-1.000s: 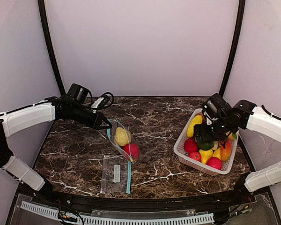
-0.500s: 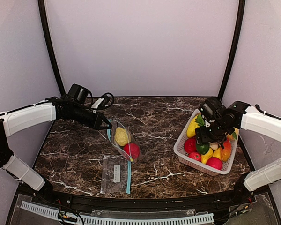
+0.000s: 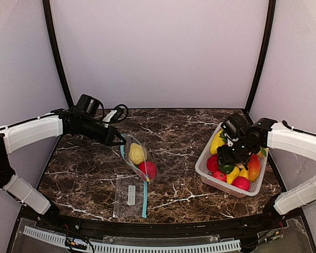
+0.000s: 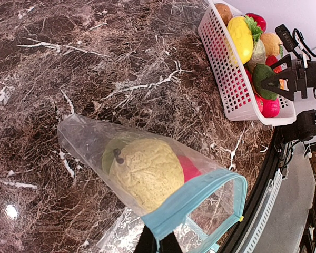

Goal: Place the food in the zip-top bag and seal the zipper
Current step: Pick up the fake fruit from the bin, then place the fake fruit in the zipper food storage bag.

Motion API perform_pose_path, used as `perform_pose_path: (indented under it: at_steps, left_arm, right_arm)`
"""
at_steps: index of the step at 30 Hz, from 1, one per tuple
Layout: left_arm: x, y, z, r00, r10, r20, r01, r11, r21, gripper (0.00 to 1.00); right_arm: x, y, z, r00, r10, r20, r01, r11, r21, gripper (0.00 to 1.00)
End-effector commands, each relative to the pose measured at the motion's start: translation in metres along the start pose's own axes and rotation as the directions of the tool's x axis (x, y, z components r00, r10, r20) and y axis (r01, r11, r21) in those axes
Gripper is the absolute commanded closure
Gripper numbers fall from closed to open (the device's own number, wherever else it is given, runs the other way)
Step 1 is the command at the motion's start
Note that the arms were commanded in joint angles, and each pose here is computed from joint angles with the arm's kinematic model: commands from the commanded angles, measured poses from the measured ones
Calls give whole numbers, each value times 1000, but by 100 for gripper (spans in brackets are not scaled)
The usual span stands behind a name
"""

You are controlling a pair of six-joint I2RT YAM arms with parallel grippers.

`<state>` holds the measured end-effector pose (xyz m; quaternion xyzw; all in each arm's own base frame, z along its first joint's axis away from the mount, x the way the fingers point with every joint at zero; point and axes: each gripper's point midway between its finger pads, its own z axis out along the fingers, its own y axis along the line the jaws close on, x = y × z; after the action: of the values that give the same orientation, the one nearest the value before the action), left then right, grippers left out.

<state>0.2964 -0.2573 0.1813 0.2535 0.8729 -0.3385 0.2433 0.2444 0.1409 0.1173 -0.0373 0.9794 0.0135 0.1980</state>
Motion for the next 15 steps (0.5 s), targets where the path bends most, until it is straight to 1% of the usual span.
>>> perform_pose_path:
  at_steps: [1, 6, 10, 13, 15]
  left_arm:
    - [5, 1, -2, 1000, 0, -17, 0, 1000, -2, 99]
    - [5, 0, -3, 1000, 3, -12, -3, 1000, -3, 99]
    - [4, -1, -4, 1000, 2, -7, -2, 1000, 1, 99]
    - [3, -4, -6, 1000, 2, 0, -2, 1000, 13, 99]
    - [2, -6, -6, 1000, -1, 2, 1, 1000, 24, 99]
  right_arm:
    - [0, 1, 4, 1000, 19, 3, -19, 1000, -10, 29]
    - [-2, 1, -2, 1000, 25, 8, -25, 1000, -13, 41]
    - [-17, 9, -37, 998, 26, 63, -23, 998, -59, 45]
    - [-34, 40, -77, 988, -15, 156, 39, 988, -152, 46]
    - [-42, 72, -102, 972, -67, 224, 119, 967, -226, 46]
